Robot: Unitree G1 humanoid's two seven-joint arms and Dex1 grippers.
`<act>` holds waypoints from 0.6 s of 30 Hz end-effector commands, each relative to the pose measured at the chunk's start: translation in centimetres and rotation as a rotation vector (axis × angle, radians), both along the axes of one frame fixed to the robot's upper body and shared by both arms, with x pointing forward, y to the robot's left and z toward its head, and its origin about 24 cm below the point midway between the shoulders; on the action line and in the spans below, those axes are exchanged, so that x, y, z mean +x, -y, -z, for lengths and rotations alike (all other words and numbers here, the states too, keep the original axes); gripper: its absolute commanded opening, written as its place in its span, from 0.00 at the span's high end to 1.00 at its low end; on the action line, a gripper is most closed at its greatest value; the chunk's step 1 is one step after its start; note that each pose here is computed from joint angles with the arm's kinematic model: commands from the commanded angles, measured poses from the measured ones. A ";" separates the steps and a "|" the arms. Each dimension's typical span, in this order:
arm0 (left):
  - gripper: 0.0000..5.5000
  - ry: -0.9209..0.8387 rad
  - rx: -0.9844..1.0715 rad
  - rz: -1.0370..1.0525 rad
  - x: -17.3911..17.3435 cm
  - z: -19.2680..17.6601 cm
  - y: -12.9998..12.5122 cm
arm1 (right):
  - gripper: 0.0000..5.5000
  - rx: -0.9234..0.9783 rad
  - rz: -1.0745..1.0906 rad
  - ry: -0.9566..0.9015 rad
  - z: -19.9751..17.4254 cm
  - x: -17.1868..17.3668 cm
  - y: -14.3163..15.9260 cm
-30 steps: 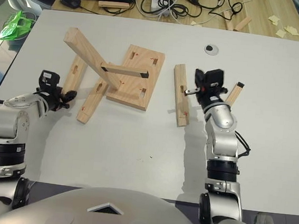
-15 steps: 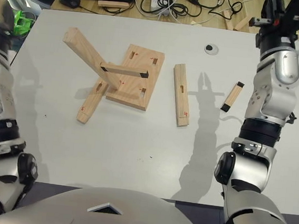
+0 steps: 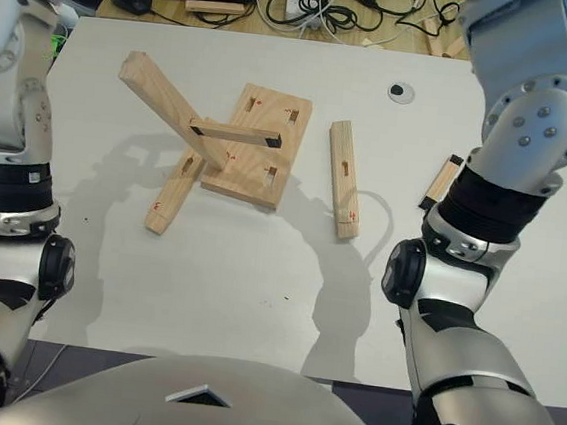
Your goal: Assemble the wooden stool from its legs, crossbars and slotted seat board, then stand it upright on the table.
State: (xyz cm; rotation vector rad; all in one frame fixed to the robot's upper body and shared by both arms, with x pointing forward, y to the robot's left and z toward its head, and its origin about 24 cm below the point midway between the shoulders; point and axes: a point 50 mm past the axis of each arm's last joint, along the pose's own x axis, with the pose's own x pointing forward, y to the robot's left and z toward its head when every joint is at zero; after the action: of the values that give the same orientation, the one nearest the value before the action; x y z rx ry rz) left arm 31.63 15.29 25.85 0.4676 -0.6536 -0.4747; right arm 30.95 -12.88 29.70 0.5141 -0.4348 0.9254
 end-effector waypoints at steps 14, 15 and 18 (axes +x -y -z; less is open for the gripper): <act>0.63 0.004 0.136 0.165 -1.9 3.5 3.0 | 0.07 0.129 -0.180 0.047 -3.4 -0.4 -2.8; 0.63 0.005 0.142 0.168 -2.0 3.7 3.1 | 0.10 0.132 -0.192 0.043 -3.4 -0.5 -2.8; 0.63 0.009 0.154 0.165 -2.0 3.9 3.0 | 0.17 0.143 -0.230 0.029 -3.2 -0.8 -2.7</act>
State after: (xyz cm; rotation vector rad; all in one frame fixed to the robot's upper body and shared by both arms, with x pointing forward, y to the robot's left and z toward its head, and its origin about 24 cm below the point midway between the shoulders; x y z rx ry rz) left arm 29.84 12.47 22.01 0.5441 -0.6621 -0.6691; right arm 30.50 -10.04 32.56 0.6797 -0.4801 1.1052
